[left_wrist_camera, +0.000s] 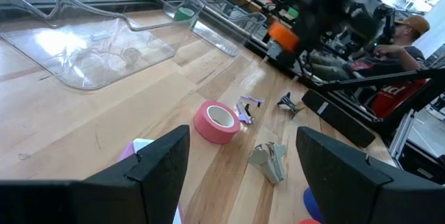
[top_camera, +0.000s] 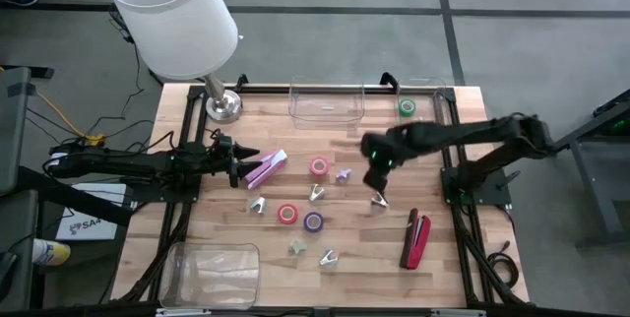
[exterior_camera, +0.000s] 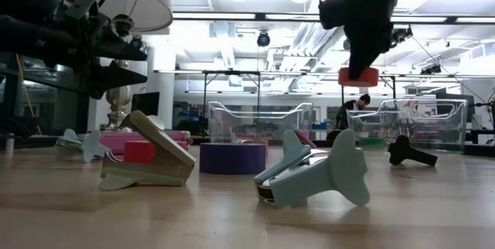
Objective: Pick and place Stapler, Stapler remover, tape
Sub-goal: Put the orange tape into the top right transparent bin
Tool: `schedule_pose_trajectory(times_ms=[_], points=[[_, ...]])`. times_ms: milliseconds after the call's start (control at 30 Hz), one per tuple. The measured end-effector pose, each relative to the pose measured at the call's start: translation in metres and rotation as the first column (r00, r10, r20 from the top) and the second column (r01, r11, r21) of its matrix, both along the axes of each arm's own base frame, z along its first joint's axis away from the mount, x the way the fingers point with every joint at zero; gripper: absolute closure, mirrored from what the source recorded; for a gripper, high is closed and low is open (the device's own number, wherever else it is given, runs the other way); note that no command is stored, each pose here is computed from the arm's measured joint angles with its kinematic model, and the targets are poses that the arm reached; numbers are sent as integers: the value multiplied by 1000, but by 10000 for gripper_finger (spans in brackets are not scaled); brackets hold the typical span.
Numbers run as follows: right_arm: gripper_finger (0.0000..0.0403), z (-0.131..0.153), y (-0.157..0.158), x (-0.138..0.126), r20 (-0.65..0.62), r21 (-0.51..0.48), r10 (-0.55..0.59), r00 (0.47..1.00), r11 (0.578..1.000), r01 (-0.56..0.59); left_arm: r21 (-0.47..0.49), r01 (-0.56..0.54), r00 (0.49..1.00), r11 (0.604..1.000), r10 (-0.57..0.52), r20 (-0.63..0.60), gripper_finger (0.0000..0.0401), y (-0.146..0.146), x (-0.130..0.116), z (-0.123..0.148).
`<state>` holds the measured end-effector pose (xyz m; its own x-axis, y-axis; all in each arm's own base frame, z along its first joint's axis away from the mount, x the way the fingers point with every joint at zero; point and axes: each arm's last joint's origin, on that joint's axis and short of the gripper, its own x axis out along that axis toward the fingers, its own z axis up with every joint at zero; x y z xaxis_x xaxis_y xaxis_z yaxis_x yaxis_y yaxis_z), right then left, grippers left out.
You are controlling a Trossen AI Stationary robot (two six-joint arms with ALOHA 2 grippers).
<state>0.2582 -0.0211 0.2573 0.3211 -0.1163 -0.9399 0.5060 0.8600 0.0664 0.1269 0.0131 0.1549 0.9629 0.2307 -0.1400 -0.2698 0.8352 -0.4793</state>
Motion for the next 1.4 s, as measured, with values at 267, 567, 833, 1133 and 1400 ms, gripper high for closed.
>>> schedule_pose_trajectory(times_ms=[267, 567, 833, 1133, 1400], points=[[371, 20, -62, -35, 28, -40, -212, 977, 976, 213, 0, 1, 1000, 1000, -1, 0, 141, 0, 0, 0], [371, 18, -112, -63, -21, -85, -362, 932, 929, 359, 0, 0, 1000, 1000, 0, 0, 141, 0, 0, 0], [371, 14, -138, -82, -52, -94, -499, 865, 865, 493, 0, 1, 1000, 1000, -1, 0, 141, 0, 0, 0], [371, -8, -166, -91, -140, -33, -668, 731, 741, 670, 0, 1, 1000, 1000, -1, 0, 141, 0, 0, 0], [368, -35, -186, -93, -247, 11, -729, 638, 656, 754, 0, 0, 1000, 1000, 0, 0, 141, 0, 0, 0]])
